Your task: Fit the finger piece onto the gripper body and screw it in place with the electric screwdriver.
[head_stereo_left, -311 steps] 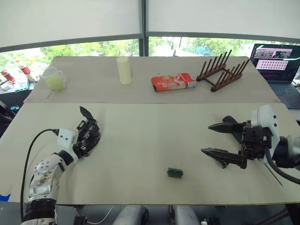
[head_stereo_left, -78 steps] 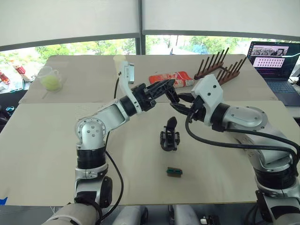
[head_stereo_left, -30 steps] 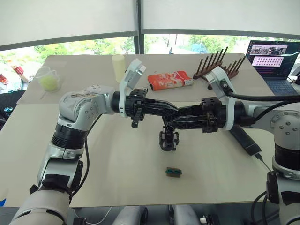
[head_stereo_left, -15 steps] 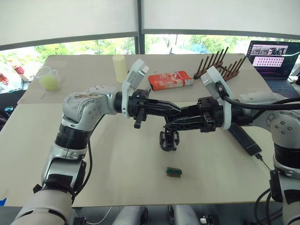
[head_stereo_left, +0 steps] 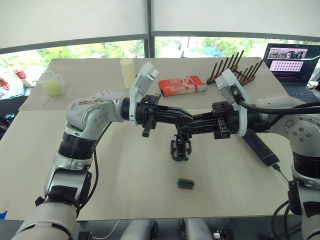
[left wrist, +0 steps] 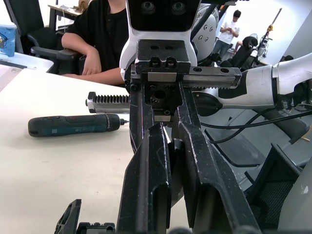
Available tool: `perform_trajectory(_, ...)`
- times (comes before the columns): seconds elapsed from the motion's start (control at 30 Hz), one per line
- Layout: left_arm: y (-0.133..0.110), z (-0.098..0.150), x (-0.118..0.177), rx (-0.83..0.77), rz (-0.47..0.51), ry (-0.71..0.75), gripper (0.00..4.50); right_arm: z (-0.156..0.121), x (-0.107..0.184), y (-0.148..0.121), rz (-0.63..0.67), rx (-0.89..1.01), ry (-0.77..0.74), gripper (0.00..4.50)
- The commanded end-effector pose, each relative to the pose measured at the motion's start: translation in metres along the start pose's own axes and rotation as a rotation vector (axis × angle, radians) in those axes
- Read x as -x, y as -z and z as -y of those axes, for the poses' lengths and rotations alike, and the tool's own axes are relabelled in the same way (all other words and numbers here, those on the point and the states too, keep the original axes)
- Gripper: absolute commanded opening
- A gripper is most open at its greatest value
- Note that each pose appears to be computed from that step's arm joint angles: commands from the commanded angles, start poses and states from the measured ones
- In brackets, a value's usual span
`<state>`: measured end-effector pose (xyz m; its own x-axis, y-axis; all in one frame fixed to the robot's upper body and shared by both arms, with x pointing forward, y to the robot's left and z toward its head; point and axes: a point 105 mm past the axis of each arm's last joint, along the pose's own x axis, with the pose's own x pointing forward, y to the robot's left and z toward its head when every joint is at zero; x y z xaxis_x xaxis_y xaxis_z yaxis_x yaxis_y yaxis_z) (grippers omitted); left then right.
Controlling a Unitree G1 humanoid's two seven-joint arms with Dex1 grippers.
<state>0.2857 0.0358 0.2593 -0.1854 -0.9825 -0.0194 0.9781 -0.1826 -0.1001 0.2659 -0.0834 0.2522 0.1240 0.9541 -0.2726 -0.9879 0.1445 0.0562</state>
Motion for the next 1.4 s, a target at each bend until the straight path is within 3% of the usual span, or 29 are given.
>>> perform_trajectory(0.03, -0.006, 0.001, 0.005, -0.062, -0.050, -0.020, 0.00, -0.007, 0.002, -0.011, 0.020, 0.093, -0.015, 0.31)
perform_trajectory(0.13, -0.005, 0.000, 0.026, -0.062, -0.086, -0.012, 1.36, -0.008, 0.004, -0.011, 0.034, 0.130, -0.001, 0.31)
perform_trajectory(0.23, 0.021, -0.021, 0.058, -0.254, -0.226, -0.142, 2.56, -0.010, 0.010, -0.003, 0.040, 0.180, 0.017, 0.31)
perform_trajectory(0.37, 0.052, -0.036, 0.069, -0.236, -0.250, -0.203, 4.44, -0.009, 0.018, 0.012, 0.035, 0.205, 0.055, 0.31)
perform_trajectory(0.53, 0.109, -0.039, 0.060, -0.279, -0.326, -0.199, 4.50, -0.012, 0.031, 0.026, 0.025, 0.189, 0.108, 0.31)
perform_trajectory(0.8, 0.154, -0.050, 0.017, -0.259, -0.290, -0.206, 4.50, -0.018, 0.039, 0.030, 0.027, 0.147, 0.149, 0.31)
perform_trajectory(1.07, 0.162, -0.064, -0.003, -0.261, -0.269, -0.258, 4.50, -0.019, 0.038, 0.029, 0.038, 0.132, 0.170, 0.31)
perform_trajectory(1.23, 0.159, -0.062, -0.015, -0.241, -0.198, -0.245, 4.50, -0.021, 0.036, 0.035, 0.034, 0.126, 0.174, 0.31)
perform_trajectory(1.3, 0.160, -0.061, -0.016, -0.259, -0.200, -0.234, 3.98, -0.021, 0.034, 0.033, 0.054, 0.178, 0.177, 0.31)
perform_trajectory(1.4, 0.162, -0.059, -0.012, -0.283, -0.206, -0.210, 2.81, -0.020, 0.027, 0.031, 0.091, 0.376, 0.181, 0.31)
